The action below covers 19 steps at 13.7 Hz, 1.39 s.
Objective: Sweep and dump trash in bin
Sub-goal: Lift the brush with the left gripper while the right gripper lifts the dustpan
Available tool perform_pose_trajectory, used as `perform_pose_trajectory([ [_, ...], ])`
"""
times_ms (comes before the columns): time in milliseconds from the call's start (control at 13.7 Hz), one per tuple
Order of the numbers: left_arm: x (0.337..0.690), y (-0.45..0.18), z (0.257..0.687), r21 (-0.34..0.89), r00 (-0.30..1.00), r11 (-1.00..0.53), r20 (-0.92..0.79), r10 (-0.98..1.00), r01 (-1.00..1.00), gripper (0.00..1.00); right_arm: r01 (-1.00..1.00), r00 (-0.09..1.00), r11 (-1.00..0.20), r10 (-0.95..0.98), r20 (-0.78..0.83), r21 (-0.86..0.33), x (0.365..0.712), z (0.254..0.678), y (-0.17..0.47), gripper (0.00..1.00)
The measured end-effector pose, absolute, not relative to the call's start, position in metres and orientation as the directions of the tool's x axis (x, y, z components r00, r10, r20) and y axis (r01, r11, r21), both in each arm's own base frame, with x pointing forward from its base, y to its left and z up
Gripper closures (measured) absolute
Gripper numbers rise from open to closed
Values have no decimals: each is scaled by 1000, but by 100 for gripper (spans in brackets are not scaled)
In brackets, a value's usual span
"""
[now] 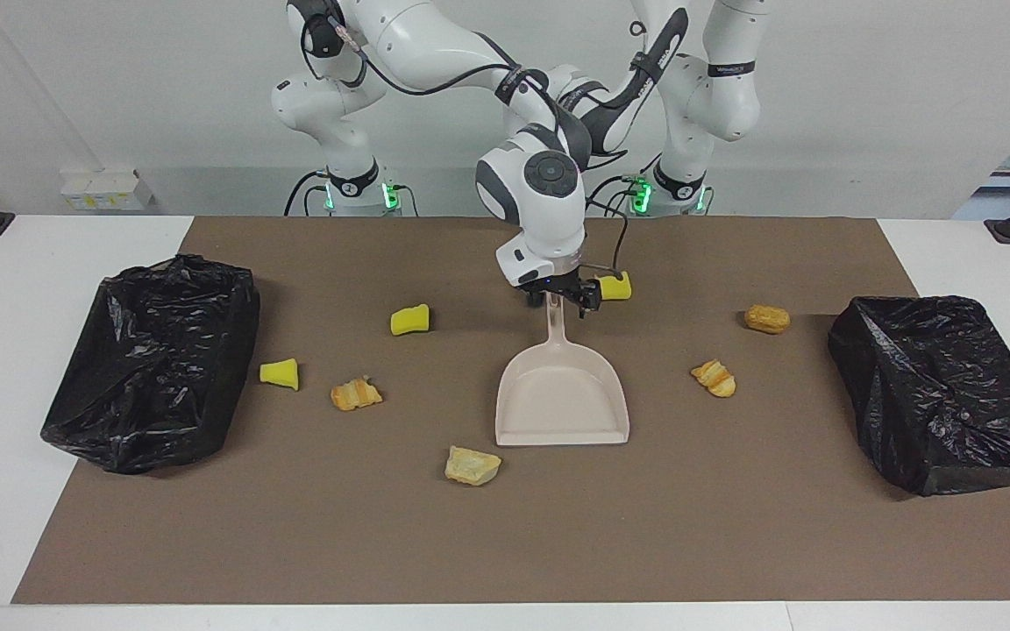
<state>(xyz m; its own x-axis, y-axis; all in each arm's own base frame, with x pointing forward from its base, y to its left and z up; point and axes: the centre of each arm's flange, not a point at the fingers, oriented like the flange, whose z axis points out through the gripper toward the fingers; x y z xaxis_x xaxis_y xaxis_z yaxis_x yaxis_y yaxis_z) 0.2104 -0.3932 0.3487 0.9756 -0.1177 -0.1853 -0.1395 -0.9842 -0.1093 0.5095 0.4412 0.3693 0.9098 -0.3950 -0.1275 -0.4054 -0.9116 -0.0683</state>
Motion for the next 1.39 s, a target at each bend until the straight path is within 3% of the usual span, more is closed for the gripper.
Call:
perform_pose_trajectory([
  [73,209,-382,354,-138,960,-971,-230,-158,-193,73,-406,909,-911,-396,-128,-66,510,368,441,4],
  [146,208,-375,361,-152,951,-964,-255,-174,-217,73,-406,909,-912,-396,-127,-64,511,367,439,11],
  [292,214,-363,367,-158,947,-963,-271,-170,-218,73,-376,922,-924,-366,-126,-64,513,364,437,36],
  [731,266,-307,353,-149,944,-977,-313,-100,-153,73,-264,957,-963,-255,-136,-51,514,346,425,36],
  [877,295,-274,348,-143,943,-985,-330,-44,-97,73,-246,962,-968,-237,-137,-52,507,347,432,59],
  [950,311,-256,346,-152,945,-986,-328,-13,-66,73,-235,965,-971,-226,-136,-54,504,348,435,65],
  [1389,391,-147,365,-124,955,-992,-293,46,10,73,-135,985,-988,-126,-116,-75,513,360,423,67],
])
